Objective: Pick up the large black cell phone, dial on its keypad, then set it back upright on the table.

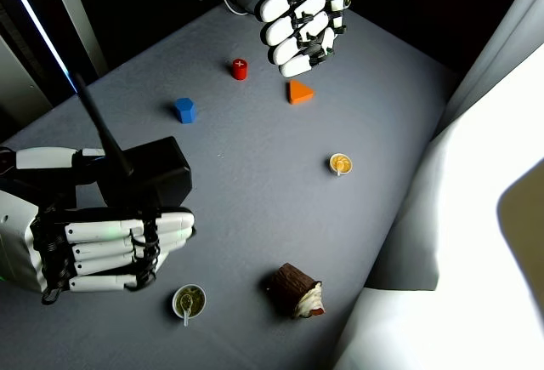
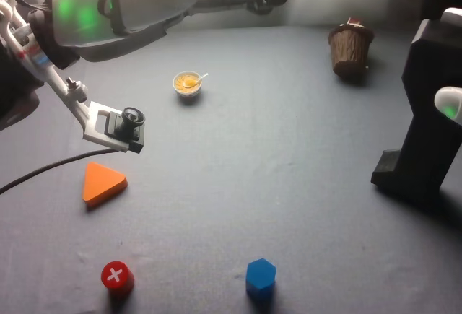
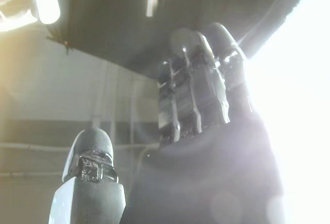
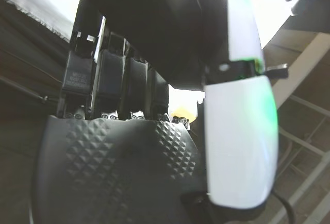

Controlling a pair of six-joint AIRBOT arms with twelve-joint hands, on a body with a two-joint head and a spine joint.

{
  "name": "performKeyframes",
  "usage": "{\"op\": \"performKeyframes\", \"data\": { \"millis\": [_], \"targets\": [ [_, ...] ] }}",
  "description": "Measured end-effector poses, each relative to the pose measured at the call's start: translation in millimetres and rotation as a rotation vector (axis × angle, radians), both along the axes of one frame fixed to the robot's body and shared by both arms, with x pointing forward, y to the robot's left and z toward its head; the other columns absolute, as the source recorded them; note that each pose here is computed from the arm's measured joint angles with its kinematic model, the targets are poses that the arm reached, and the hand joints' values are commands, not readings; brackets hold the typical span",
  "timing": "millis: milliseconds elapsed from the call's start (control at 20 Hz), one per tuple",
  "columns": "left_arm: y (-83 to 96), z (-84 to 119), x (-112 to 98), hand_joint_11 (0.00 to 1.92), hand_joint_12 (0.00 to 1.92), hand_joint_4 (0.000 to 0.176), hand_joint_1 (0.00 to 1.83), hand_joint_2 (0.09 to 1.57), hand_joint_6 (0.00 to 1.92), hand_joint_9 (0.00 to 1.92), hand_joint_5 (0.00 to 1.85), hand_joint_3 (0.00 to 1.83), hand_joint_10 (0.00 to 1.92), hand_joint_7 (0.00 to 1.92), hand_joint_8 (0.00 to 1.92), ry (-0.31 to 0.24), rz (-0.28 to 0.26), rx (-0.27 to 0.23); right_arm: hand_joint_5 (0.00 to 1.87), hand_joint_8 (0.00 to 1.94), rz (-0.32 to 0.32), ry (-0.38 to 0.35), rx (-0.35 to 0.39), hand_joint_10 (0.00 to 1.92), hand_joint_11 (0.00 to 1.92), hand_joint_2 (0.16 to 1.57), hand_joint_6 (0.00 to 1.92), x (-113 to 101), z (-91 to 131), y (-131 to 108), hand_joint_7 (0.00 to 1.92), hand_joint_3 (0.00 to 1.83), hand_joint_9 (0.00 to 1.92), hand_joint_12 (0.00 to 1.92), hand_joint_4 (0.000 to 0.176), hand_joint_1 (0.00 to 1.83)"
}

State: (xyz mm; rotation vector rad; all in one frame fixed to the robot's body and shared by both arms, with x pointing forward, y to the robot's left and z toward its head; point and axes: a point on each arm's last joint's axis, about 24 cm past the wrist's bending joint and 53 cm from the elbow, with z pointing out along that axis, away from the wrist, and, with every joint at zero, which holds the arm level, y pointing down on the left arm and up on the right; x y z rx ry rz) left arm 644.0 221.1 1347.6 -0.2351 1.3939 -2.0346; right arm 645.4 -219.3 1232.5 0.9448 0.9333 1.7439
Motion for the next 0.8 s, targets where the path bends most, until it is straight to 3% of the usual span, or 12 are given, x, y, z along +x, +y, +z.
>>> {"op": "performKeyframes", "data": {
  "millis": [100, 200, 350, 500, 600, 650, 700, 800],
  "targets": [
    [0.0, 0.0, -0.1, 0.00, 0.95, 0.000, 0.02, 1.20, 0.00, 0.37, 0.35, 0.00, 0.00, 0.38, 0.00, 0.000, 0.000, 0.000, 0.30, 0.00, -0.001, -0.005, 0.003, 0.00, 0.00, 0.98, 0.00, -0.4, 1.2, -0.6, 0.26, 0.00, 0.30, 0.89, 0.000, 0.84],
    [0.0, -0.1, -0.1, 0.01, 0.95, 0.000, 0.04, 1.19, 0.01, 0.38, 0.36, 0.00, 0.01, 0.40, 0.01, 0.000, 0.000, 0.000, 0.26, 0.00, -0.004, -0.006, 0.005, 0.00, 0.00, 0.96, 0.00, -0.2, 1.4, -1.4, 0.22, 0.00, 0.26, 0.85, 0.000, 0.78],
    [0.0, 0.0, -0.1, 0.02, 0.95, 0.000, 0.05, 1.19, 0.01, 0.39, 0.38, 0.00, 0.01, 0.41, 0.01, 0.000, -0.001, 0.000, 0.22, 0.00, -0.005, -0.008, 0.004, 0.00, 0.00, 0.93, 0.00, 0.0, 1.8, -1.9, 0.16, 0.00, 0.17, 0.65, 0.003, 0.72],
    [0.0, 0.0, -0.1, 0.01, 0.96, 0.000, 0.04, 1.19, 0.00, 0.39, 0.36, 0.00, 0.00, 0.39, 0.00, 0.000, -0.001, 0.000, 0.04, 0.00, -0.005, -0.008, 0.004, 0.00, 0.00, 0.91, 0.00, 0.0, 1.8, -1.9, 0.05, 0.00, 0.01, 0.22, 0.036, 0.52],
    [0.0, -0.3, 0.0, 0.00, 0.96, 0.000, 0.04, 1.19, 0.00, 0.39, 0.36, 0.00, 0.01, 0.39, 0.00, 0.001, 0.000, 0.000, 0.01, 0.00, -0.006, -0.007, 0.005, 0.00, 0.00, 0.88, 0.00, 0.1, 1.7, -2.3, 0.04, 0.00, 0.00, 0.16, 0.042, 0.50],
    [0.0, -0.2, -0.1, 0.00, 0.95, 0.000, 0.00, 1.20, 0.00, 0.39, 0.35, 0.00, 0.00, 0.39, 0.00, 0.000, 0.000, 0.000, 0.00, 0.00, -0.008, -0.007, 0.006, 0.00, 0.00, 0.86, 0.00, 0.3, 1.8, -2.9, 0.00, 0.00, 0.00, 0.01, 0.059, 0.36],
    [0.0, -0.2, -0.1, 0.00, 0.95, 0.000, 0.00, 1.20, 0.00, 0.39, 0.35, 0.00, 0.00, 0.39, 0.00, 0.000, 0.000, 0.000, 0.00, 0.00, -0.008, -0.007, 0.006, 0.00, 0.00, 0.86, 0.00, 0.3, 1.6, -2.8, 0.00, 0.00, 0.00, 0.01, 0.059, 0.36],
    [0.1, -0.2, -0.1, 0.00, 0.92, 0.000, 0.03, 1.19, 0.00, 0.35, 0.36, 0.00, 0.00, 0.37, 0.00, 0.000, 0.000, 0.000, 0.00, 0.00, -0.008, -0.007, 0.005, 0.00, 0.01, 0.84, 0.00, 0.3, 1.9, -3.0, 0.00, 0.00, 0.00, 0.00, 0.064, 0.19]
  ]
}}
